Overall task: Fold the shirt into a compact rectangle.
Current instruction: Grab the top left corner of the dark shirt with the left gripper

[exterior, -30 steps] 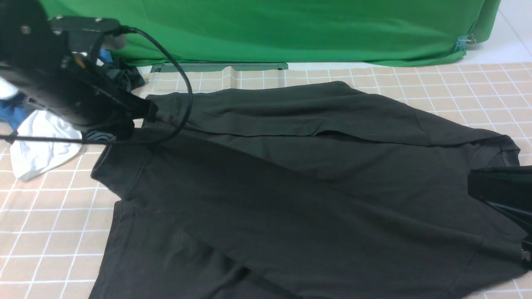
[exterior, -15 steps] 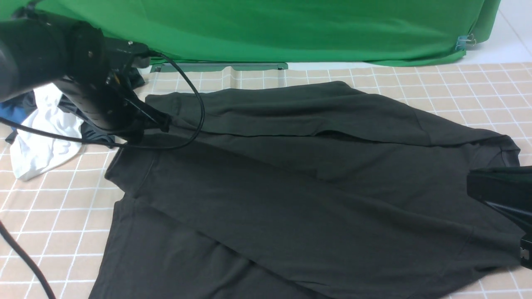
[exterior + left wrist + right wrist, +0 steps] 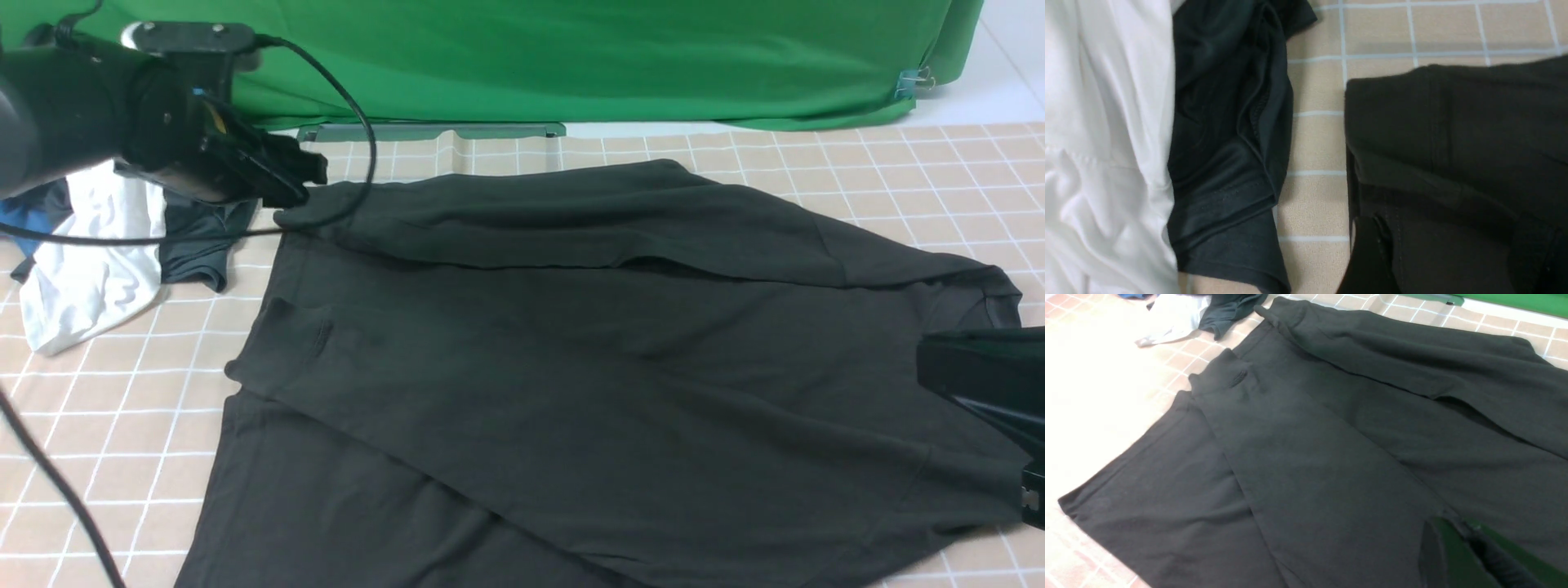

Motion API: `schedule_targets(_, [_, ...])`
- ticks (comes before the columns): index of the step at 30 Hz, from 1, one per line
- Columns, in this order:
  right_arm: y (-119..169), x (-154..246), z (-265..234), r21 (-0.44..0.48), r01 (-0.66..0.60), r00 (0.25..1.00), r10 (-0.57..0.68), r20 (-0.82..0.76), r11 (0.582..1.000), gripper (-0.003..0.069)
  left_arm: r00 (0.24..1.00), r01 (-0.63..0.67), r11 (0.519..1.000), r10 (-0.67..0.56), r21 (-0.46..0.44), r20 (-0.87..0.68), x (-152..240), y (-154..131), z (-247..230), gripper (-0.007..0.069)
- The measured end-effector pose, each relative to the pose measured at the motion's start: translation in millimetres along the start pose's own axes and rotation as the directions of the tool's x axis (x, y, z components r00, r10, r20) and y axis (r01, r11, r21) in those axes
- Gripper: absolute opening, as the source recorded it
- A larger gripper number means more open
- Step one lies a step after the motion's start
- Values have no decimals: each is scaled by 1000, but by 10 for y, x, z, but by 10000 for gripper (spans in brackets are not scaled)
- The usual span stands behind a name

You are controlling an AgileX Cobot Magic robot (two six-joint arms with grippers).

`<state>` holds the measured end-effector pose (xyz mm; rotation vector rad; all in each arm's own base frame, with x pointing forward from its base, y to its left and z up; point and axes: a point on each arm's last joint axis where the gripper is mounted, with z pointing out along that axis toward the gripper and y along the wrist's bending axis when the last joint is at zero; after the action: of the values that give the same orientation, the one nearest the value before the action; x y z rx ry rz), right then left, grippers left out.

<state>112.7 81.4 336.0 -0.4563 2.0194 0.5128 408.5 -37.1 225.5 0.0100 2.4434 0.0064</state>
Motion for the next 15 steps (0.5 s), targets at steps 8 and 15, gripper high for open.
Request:
schedule_targets(8, [-1, 4, 3, 0, 0, 1000, 0, 0, 1000, 37, 996, 84, 996, -83, 11, -35, -175, 5, 487, 435])
schedule_targets(15, [-1, 3, 3, 0, 0, 1000, 0, 1, 1000, 37, 979, 132, 991, -134, -22, -153, -188, -5, 816, 435])
